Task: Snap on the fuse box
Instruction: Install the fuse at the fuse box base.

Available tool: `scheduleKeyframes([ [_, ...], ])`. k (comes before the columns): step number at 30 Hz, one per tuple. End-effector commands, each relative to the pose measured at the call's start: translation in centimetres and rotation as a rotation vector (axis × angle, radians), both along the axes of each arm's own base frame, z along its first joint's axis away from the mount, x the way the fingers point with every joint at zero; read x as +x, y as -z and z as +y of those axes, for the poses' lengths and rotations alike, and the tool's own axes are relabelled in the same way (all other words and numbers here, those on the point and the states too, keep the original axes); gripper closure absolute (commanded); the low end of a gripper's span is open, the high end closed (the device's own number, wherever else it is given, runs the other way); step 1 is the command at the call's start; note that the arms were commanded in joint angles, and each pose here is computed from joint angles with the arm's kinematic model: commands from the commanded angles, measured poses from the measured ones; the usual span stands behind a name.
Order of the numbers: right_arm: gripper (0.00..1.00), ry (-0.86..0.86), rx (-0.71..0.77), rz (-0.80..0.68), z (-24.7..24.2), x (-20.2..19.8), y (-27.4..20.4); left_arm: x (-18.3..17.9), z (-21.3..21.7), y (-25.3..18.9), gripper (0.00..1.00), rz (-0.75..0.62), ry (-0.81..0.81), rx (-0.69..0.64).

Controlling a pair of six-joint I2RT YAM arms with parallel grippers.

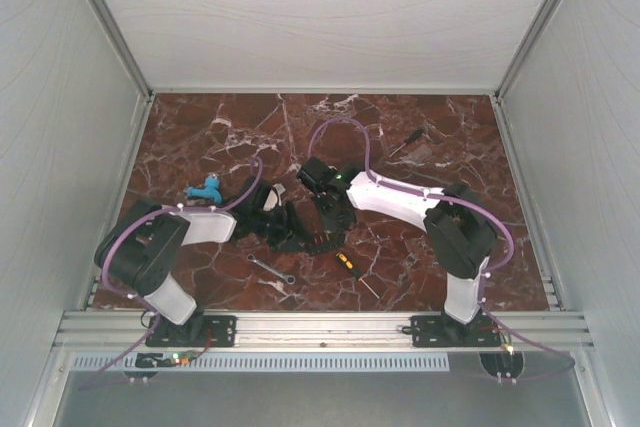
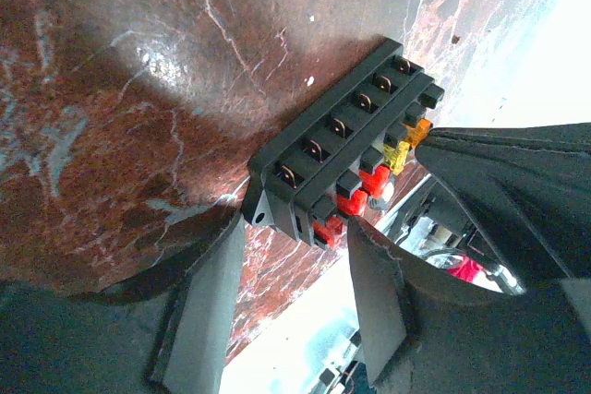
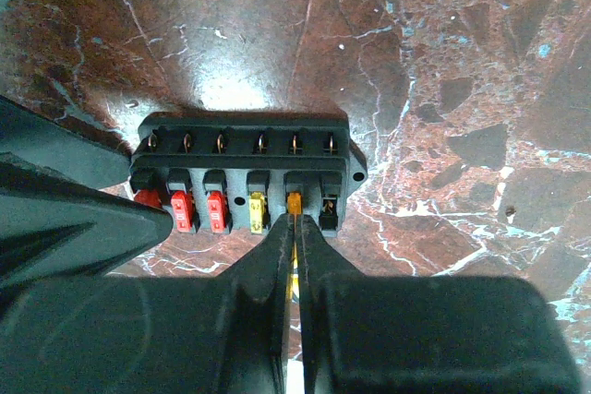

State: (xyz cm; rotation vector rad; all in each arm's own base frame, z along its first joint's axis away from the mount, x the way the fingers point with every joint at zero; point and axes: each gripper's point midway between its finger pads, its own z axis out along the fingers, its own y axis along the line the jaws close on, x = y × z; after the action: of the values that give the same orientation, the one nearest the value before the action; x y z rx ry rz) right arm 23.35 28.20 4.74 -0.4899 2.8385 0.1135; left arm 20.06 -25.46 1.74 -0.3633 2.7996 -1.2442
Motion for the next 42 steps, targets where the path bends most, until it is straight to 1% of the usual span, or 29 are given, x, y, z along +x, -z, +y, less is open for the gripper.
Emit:
scheduleKeyframes([
  [1,1.00,-0.013,-0.090,0.088,-1.0,-1.7,3.4,0.1,-0.1,0.1,0.50,-0.001,0.009,0.011],
  [12,1.00,-0.044,-0.149,0.173,-1.0,-3.4,7.2,0.1,-0.2,0.2,0.51,0.002,0.011,0.011],
  [19,1.00,-0.064,-0.193,0.262,-1.6,-5.4,10.3,0.1,-0.2,0.2,0.51,0.001,0.011,0.010],
  [24,1.00,-0.070,-0.240,0.335,-3.0,-7.2,12.2,0.1,-0.1,0.2,0.51,-0.001,0.004,0.011],
  [27,1.00,-0.066,-0.264,0.373,-4.1,-8.3,12.8,0.0,-0.1,0.2,0.51,0.001,0.003,0.009],
  [32,1.00,-0.041,-0.328,0.396,-6.7,-9.4,13.3,-0.1,-0.1,0.1,0.51,-0.001,0.002,0.004],
  [42,1.00,-0.030,-0.444,0.430,-10.6,-10.7,12.5,-0.2,0.0,0.0,0.51,-0.009,0.000,0.002],
])
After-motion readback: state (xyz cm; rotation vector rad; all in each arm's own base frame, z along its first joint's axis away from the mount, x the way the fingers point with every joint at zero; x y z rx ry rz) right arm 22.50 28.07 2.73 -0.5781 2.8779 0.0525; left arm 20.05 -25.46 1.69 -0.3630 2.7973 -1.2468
